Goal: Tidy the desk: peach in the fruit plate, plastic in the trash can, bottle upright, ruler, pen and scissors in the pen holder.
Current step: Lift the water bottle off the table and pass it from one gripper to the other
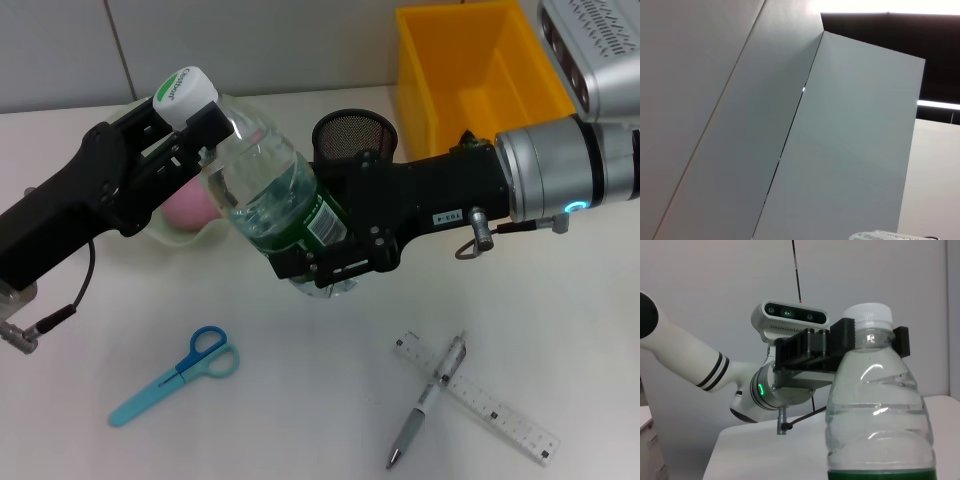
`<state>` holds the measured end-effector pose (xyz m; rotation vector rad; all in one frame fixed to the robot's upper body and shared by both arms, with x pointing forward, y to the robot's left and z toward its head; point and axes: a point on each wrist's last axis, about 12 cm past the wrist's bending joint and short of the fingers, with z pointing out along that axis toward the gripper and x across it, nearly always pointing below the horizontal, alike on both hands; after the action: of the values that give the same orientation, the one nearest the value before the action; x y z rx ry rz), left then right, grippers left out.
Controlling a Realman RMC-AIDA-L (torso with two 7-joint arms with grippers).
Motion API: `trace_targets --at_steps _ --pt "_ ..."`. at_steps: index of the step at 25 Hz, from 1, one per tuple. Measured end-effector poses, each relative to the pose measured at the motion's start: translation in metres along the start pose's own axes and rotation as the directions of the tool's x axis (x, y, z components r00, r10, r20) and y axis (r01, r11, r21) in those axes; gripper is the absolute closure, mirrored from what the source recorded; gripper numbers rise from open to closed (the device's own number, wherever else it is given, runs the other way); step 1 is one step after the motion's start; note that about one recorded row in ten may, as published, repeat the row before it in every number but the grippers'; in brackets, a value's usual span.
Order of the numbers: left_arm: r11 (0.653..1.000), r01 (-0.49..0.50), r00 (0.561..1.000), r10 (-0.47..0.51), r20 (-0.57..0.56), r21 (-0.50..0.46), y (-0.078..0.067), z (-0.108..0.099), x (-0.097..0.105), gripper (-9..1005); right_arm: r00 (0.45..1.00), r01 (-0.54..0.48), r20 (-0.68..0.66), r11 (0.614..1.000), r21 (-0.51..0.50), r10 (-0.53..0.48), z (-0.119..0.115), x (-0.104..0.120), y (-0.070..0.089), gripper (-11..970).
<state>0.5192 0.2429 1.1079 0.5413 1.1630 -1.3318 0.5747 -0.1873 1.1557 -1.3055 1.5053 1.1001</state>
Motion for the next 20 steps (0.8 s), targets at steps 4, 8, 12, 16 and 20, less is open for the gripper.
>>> trace_targets --at_steps 4,8,12,16,20 --pt "1.0 -0.001 1.0 0.001 0.0 0.001 0.0002 0.0003 -0.0002 554 1.0 0.0 -0.002 1.0 0.011 0.0 0.0 0.0003 -0.0012 192" --pt "1.0 -0.001 1.0 0.001 0.001 0.001 0.0004 0.0006 -0.0004 553 1.0 0.004 -0.006 1.0 0.018 -0.004 0.0004 0.0007 -0.002 192" --pt "1.0 -0.002 1.0 0.002 0.001 0.001 0.0006 0.0011 -0.0005 553 1.0 0.004 -0.013 1.0 0.018 -0.004 0.0007 0.0014 -0.0021 193" --pt "1.0 -0.005 1.0 0.005 0.003 0.0 0.0017 0.0023 -0.0016 554 1.0 0.003 -0.025 1.0 0.023 -0.002 0.0009 0.0028 -0.0027 193" --pt "1.0 -0.008 1.0 0.008 0.005 0.0 0.0025 0.003 -0.0026 554 0.999 -0.001 -0.033 1.0 0.024 0.002 0.0018 0.0034 -0.0029 193"
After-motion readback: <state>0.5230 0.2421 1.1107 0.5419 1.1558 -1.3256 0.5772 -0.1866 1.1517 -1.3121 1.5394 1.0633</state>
